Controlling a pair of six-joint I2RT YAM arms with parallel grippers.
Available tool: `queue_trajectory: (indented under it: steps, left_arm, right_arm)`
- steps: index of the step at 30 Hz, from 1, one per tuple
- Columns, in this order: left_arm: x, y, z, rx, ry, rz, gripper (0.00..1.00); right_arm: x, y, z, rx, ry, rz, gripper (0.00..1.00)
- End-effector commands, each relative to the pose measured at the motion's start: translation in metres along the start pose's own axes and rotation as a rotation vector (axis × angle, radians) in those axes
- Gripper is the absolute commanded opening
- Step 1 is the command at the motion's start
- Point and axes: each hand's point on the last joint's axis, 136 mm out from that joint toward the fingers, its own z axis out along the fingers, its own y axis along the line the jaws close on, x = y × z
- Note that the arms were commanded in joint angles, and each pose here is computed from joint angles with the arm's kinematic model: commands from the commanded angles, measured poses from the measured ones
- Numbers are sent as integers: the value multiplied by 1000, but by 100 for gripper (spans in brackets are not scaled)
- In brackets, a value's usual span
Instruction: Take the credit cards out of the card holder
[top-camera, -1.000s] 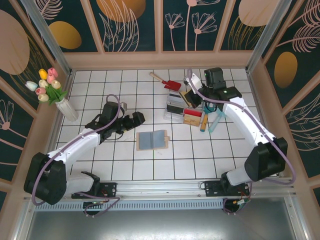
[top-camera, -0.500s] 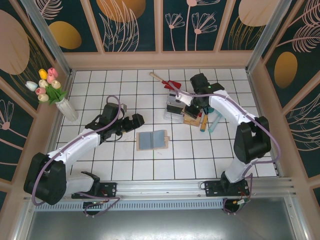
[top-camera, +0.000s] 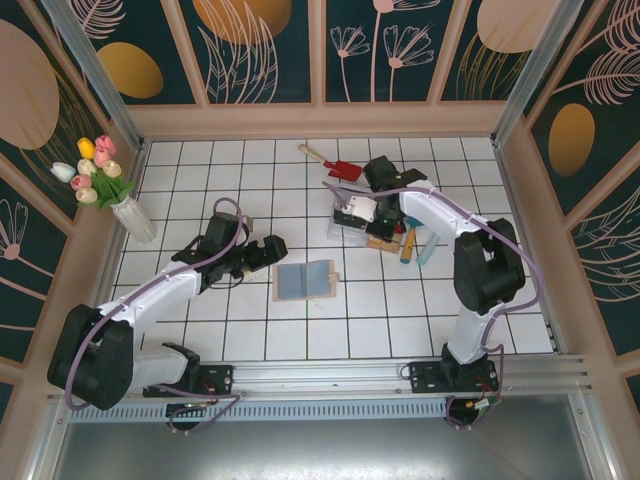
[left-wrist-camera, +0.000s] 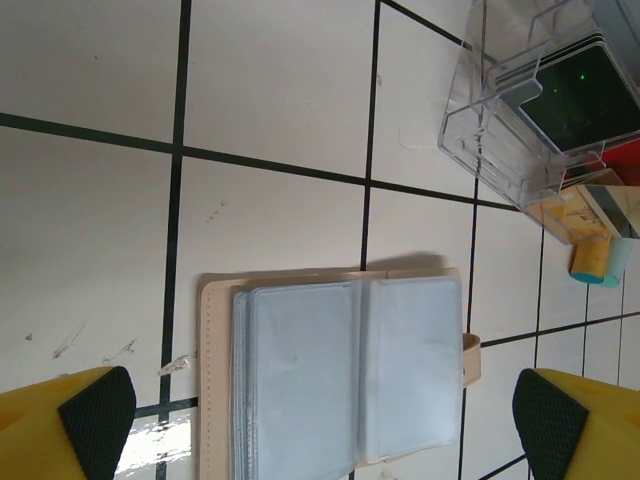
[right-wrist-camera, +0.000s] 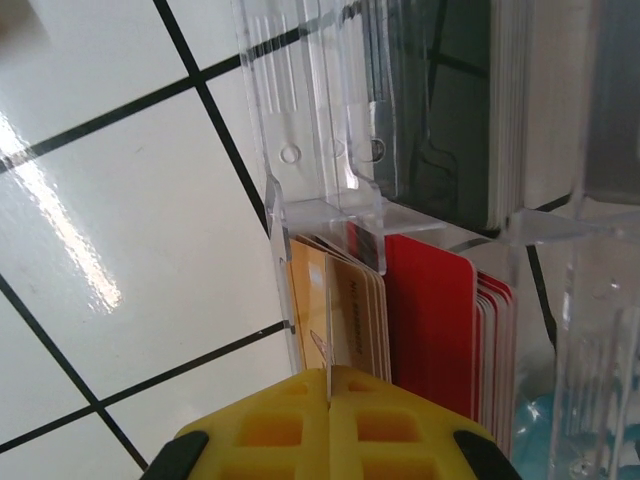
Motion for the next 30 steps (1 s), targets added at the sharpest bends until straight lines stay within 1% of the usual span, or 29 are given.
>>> queue_trajectory:
  steps: [1,5,18,22,25,27,29,30]
  left_arm:
    - [2,-5,2,56,-1,-16,99]
    - [11,-4,7,96,17,-58,99]
    - [13,-4,9,103,32,-54,99]
    - [11,-5,7,107,17,-50,98]
    - [10,-6,6,109,13,-49,99]
    - [10,-6,6,109,14,-47,98]
    - [10,-6,6,110,15,-47,98]
    - [10,-7,6,111,13,-46,98]
  right_arm:
    - [5,1,4,15,60,-54,0]
    - [7,0,9,24,75,-73,0]
    - [0,4,15,-1,36,-89,1]
    - [1,6,19,10,39,-83,4]
    - [1,8,19,7,38,-90,11]
    - [1,6,19,13,37,-89,13]
    - [1,5,18,20,38,-86,18]
    - [1,4,18,25,38,-79,19]
